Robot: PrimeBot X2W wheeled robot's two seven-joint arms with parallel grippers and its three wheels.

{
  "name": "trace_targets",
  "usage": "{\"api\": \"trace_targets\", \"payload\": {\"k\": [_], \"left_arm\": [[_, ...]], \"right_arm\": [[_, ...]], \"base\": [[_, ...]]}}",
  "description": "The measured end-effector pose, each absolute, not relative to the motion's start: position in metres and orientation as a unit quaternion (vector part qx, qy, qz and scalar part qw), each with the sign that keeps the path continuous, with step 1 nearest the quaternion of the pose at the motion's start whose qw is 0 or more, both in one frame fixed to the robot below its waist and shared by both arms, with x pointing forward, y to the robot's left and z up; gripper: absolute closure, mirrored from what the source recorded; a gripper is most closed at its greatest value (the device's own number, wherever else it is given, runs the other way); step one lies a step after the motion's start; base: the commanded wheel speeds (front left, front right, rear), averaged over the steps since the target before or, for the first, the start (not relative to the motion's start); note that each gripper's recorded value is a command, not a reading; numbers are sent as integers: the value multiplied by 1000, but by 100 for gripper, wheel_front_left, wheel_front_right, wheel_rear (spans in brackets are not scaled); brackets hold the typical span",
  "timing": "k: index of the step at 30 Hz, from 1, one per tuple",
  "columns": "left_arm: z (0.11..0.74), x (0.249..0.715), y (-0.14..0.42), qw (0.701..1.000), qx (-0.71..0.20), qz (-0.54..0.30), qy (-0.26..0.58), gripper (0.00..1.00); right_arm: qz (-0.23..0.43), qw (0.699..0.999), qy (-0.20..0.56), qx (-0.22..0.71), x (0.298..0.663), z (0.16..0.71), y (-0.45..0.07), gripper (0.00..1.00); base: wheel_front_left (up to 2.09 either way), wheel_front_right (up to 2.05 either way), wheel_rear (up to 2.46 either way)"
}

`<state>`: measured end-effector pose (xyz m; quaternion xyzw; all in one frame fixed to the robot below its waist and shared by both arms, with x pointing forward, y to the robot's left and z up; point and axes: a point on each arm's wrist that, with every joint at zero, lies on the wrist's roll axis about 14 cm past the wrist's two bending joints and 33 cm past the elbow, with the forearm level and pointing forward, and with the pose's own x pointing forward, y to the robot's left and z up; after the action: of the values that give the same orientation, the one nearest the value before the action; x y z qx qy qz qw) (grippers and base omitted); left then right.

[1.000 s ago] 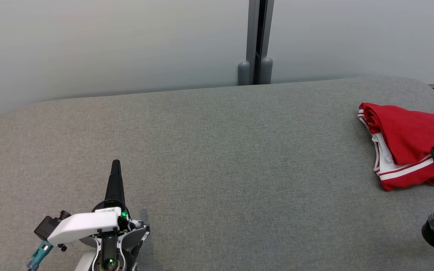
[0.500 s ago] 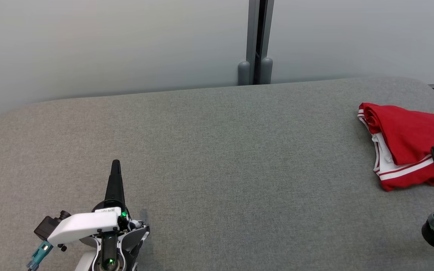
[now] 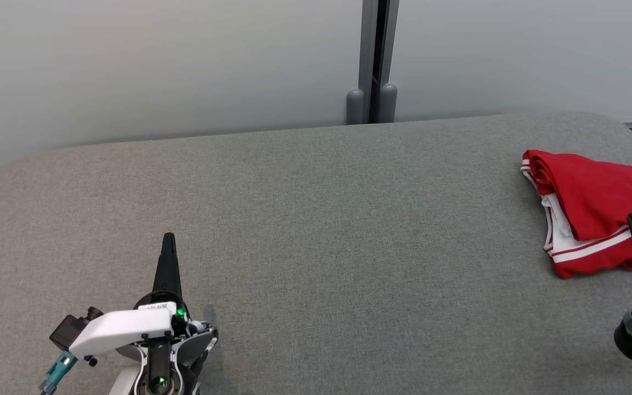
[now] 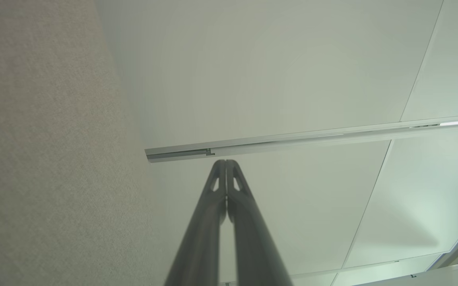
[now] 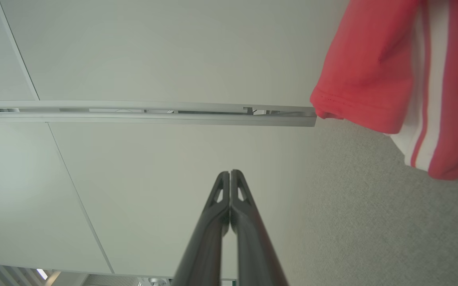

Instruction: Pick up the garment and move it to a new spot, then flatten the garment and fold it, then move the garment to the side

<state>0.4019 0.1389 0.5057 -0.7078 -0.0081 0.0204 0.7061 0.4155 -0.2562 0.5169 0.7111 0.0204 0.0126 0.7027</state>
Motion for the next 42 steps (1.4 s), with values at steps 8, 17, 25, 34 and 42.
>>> {"api": "trace_targets", "payload": {"k": [8, 17, 25, 34, 42], "left_arm": [[506, 402, 139, 706, -708, 20, -8, 100], [506, 402, 139, 706, -708, 20, -8, 100], [506, 402, 139, 706, -708, 20, -8, 100], [506, 402, 139, 706, -708, 20, -8, 100], [506, 402, 139, 706, -708, 20, -8, 100]], "right_arm": [[13, 702, 20, 712, 416, 517, -256, 100], [13, 702, 21, 711, 416, 517, -256, 100], [13, 703, 21, 711, 416, 517, -256, 100], [12, 702, 19, 712, 416, 517, -256, 100], [12, 702, 19, 711, 416, 517, -256, 100]], "base": [[0, 0, 0], [0, 0, 0], [0, 0, 0], [0, 0, 0], [0, 0, 0]]}}
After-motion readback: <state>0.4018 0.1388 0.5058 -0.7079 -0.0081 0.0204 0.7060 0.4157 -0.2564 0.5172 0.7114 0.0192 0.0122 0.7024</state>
